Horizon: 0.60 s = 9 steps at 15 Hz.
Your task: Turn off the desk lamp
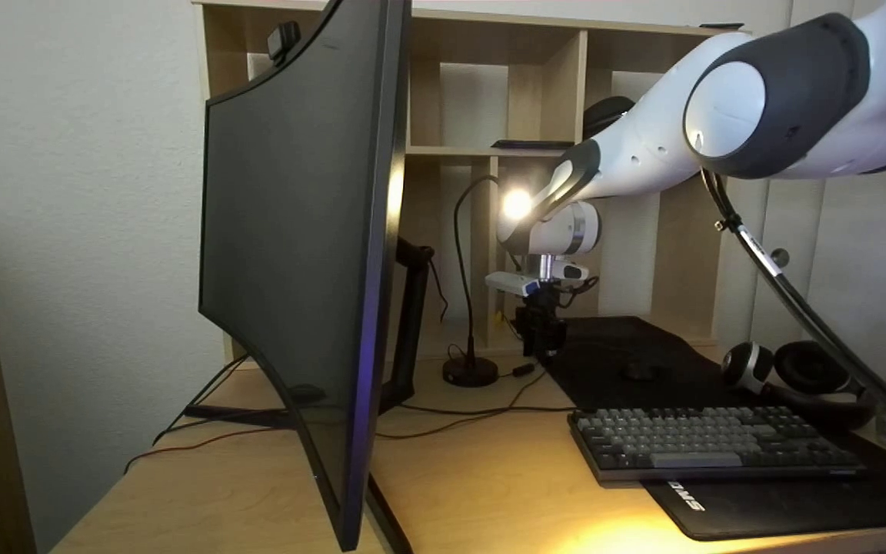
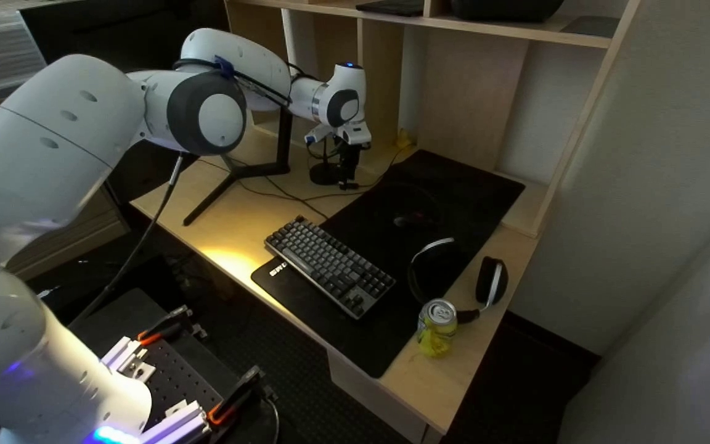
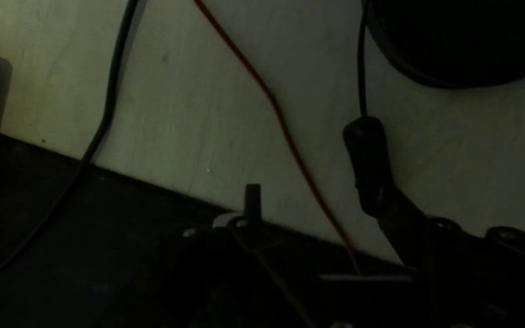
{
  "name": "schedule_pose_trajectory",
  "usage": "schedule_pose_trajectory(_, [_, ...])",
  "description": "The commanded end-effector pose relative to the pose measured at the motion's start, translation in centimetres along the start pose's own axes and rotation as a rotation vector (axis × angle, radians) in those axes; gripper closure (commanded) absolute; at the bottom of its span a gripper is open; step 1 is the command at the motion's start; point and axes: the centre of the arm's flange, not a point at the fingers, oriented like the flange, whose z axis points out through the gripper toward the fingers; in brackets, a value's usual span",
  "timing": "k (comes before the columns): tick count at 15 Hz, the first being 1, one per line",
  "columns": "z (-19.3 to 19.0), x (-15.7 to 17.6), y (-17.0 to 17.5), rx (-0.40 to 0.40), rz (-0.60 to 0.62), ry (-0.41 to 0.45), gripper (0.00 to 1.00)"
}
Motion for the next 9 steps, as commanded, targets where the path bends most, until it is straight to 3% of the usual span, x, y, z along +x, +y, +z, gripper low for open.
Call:
schedule_pose_trajectory(1, [-0.8,-0.11,-1.02,0.046,-0.012,0.044,0.02])
schedule_pose_trajectory(2, [-1.17,-0.15,-1.16,0.037,0.003,0.015,0.0])
schedule_pose_trajectory(3, [-0.68,-0.03,-0.49,0.032,-0.007,0.017,0.13])
schedule_pose_trajectory(5, [-0.99,-0.15,-0.64,0.038,-0.007,0.017,0.0])
schedule_pose_trajectory(9, [-1.03,-0.16,-0.67,0.039,-0.006,0.017,0.0])
